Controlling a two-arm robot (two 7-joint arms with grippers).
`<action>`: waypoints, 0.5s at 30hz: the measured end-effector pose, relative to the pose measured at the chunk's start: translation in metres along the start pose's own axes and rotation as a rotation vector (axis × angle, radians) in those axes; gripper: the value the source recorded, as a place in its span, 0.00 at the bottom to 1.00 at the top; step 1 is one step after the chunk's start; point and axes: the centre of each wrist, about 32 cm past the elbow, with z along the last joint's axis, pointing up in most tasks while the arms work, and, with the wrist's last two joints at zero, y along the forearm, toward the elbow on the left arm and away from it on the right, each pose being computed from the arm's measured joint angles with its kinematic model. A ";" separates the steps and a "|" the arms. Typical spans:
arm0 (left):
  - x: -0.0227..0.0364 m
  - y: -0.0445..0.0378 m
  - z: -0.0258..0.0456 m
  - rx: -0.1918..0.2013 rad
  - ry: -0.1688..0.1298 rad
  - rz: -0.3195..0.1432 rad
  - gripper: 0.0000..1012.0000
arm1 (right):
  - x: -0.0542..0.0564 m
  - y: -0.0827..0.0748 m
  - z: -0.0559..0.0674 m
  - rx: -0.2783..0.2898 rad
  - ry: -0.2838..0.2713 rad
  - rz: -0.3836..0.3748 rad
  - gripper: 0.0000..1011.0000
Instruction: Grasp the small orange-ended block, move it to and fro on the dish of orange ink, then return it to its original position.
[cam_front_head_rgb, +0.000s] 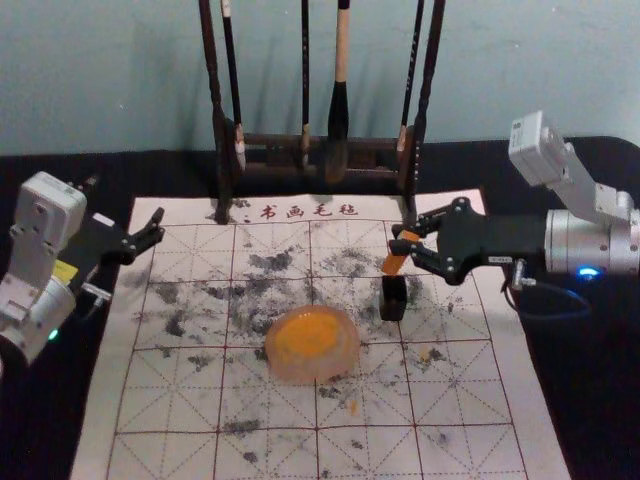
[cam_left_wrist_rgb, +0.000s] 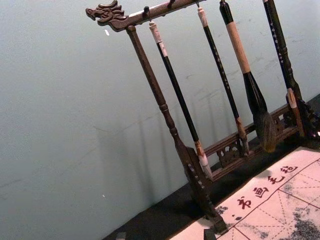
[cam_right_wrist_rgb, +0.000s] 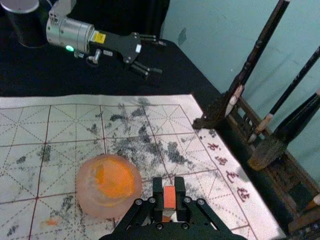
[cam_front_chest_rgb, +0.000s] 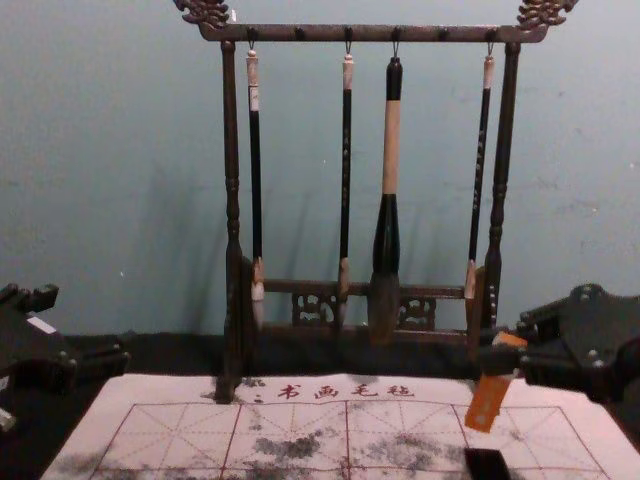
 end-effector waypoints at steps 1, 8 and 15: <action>0.0000 0.0000 0.0000 0.000 0.000 0.000 0.99 | 0.001 0.000 0.001 0.000 -0.001 0.002 0.13; 0.0000 0.0000 0.0000 0.000 0.000 0.000 0.99 | 0.007 0.017 0.014 0.007 -0.022 0.061 0.13; 0.0000 0.0000 0.0000 0.000 0.000 0.000 0.99 | 0.012 0.042 0.020 0.008 -0.044 0.125 0.13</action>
